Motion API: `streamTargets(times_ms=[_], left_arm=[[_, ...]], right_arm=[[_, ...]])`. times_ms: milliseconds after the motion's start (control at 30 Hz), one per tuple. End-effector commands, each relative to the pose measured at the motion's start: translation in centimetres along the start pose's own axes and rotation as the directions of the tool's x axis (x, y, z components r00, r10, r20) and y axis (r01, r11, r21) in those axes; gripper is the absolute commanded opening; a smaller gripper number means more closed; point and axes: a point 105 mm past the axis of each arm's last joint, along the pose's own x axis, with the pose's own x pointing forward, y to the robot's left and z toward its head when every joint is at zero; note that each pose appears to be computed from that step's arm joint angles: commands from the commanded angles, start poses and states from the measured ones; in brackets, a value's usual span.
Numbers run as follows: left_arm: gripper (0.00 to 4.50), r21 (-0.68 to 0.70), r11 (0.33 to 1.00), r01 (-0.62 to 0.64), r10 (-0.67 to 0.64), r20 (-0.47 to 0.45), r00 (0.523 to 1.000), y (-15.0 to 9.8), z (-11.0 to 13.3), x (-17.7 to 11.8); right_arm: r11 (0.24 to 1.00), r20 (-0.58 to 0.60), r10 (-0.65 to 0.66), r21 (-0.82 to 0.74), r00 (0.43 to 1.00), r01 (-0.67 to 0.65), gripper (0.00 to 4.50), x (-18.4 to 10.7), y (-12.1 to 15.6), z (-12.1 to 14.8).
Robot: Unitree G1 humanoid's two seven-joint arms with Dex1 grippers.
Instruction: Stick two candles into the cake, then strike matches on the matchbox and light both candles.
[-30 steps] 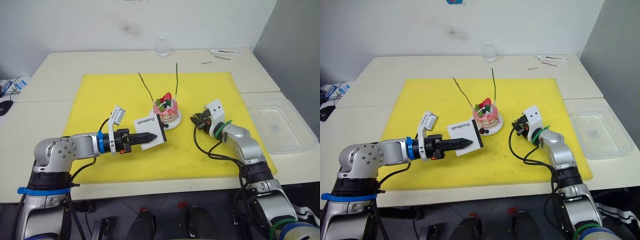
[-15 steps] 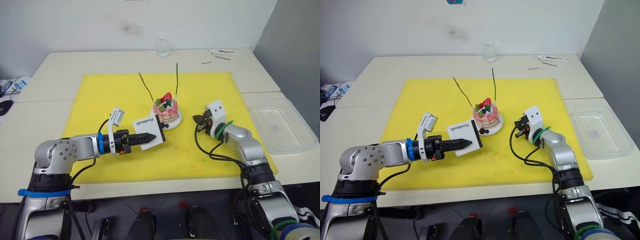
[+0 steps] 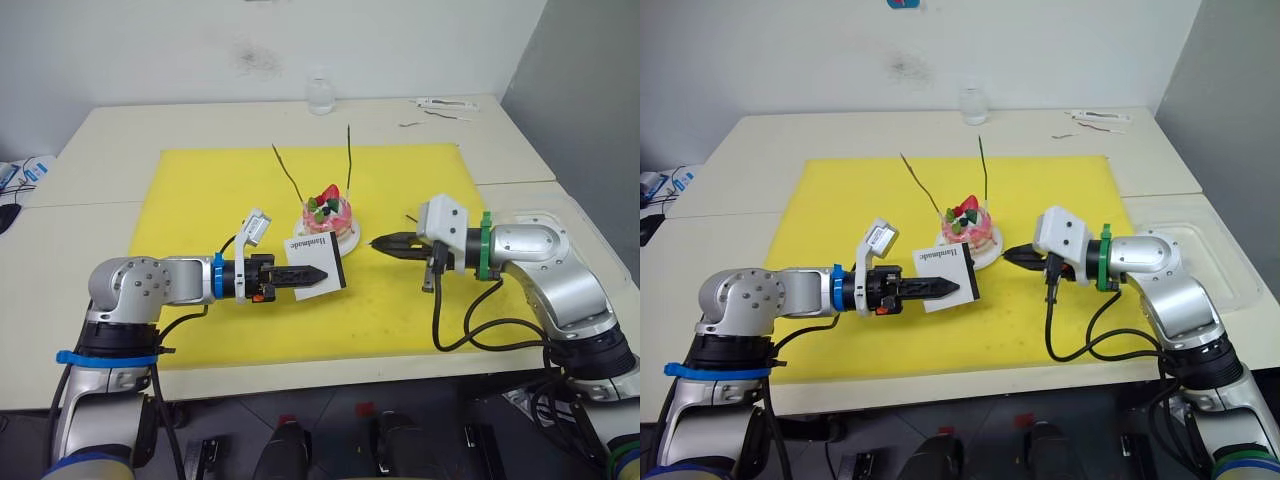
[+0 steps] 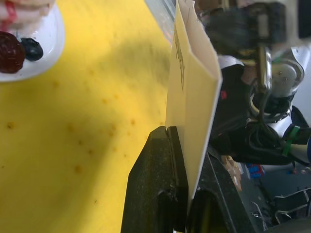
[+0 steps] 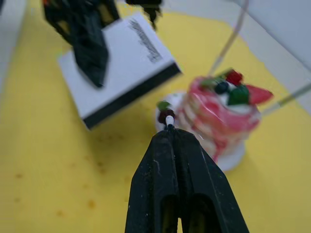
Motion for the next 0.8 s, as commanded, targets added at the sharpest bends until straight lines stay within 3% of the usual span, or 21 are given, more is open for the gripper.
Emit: streamTargets(times_ms=[33,800], left_arm=[[0.0,0.045,0.999,0.01,-0.012,0.04,0.999,-0.7,1.5,0.1],[0.0,0.065,0.997,0.035,-0.036,0.011,0.999,-1.3,1.3,0.2]], right_arm=[[0.996,0.043,0.006,-0.091,0.999,-0.002,0.04,0.6,0.0,2.1],[0.988,0.005,-0.034,-0.151,0.999,0.035,0.04,1.9,-0.8,1.3]])
